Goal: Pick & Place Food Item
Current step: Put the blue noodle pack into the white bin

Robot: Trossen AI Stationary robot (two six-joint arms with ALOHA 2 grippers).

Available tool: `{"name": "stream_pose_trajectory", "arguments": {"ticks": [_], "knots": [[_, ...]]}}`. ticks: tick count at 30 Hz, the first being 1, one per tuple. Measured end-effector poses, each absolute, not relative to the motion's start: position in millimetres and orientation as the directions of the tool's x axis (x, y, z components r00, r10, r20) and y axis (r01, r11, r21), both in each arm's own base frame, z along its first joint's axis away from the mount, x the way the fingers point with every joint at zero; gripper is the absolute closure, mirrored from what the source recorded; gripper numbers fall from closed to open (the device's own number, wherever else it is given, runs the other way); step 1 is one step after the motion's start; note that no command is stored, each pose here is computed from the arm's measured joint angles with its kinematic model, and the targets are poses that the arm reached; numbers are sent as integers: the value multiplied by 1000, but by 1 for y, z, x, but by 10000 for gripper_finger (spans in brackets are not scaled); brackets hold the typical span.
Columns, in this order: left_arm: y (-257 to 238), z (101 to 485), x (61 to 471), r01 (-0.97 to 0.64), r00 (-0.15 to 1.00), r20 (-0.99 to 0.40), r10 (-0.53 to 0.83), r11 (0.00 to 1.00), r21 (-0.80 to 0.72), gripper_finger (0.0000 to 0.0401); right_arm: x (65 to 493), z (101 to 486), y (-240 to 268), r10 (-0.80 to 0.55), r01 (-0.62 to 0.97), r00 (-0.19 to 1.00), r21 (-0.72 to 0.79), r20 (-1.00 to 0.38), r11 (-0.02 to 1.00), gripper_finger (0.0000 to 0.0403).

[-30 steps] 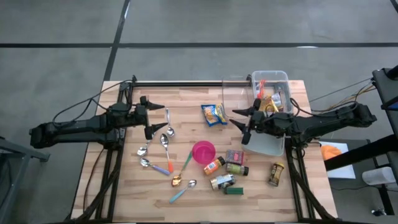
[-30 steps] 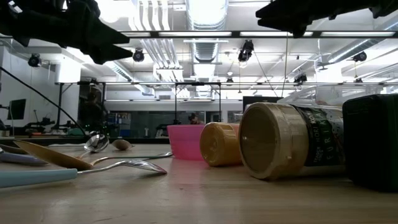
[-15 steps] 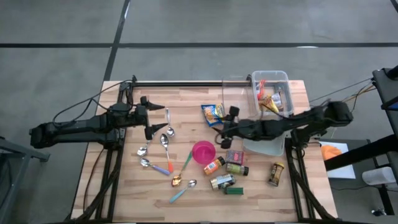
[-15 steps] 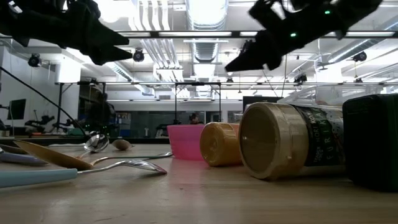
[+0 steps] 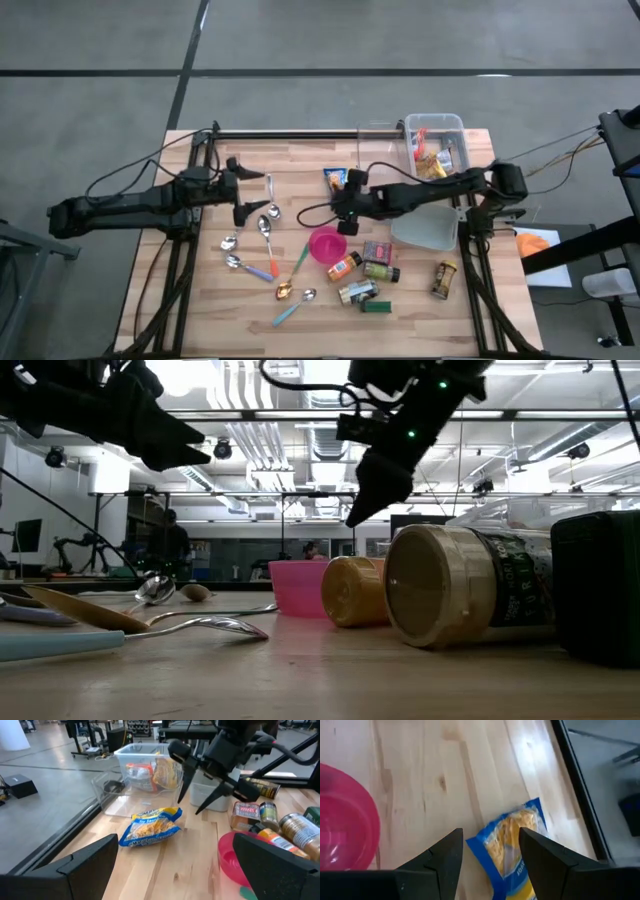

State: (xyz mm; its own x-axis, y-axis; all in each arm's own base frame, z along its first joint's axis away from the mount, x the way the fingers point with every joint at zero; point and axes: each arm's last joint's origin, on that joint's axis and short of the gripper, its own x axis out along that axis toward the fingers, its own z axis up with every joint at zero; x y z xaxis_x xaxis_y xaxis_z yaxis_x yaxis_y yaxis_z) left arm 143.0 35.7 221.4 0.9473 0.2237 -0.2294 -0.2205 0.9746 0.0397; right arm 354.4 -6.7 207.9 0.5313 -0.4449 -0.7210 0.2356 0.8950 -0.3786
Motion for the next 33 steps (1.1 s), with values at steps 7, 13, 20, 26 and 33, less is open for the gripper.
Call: {"name": "stream_pose_trajectory", "arguments": {"ticks": [7,13,20,26,33], "knots": [[35,202,141,-218,931,-290,220,975,38,5,361,211,-11,-417,285,545,-306,-728,908,211],[34,174,136,-215,904,-370,213,976,36,5,357,204,-18,-377,314,549,-234,-746,920,174],[31,130,123,-211,848,-491,199,977,31,5,352,190,-19,-378,210,543,-315,-749,925,88],[30,113,117,-220,798,-569,201,975,36,5,347,179,-23,-400,220,547,-334,-735,916,70],[29,108,116,-219,792,-577,200,975,37,5,344,171,-32,-415,239,550,-340,-725,910,70]]}}
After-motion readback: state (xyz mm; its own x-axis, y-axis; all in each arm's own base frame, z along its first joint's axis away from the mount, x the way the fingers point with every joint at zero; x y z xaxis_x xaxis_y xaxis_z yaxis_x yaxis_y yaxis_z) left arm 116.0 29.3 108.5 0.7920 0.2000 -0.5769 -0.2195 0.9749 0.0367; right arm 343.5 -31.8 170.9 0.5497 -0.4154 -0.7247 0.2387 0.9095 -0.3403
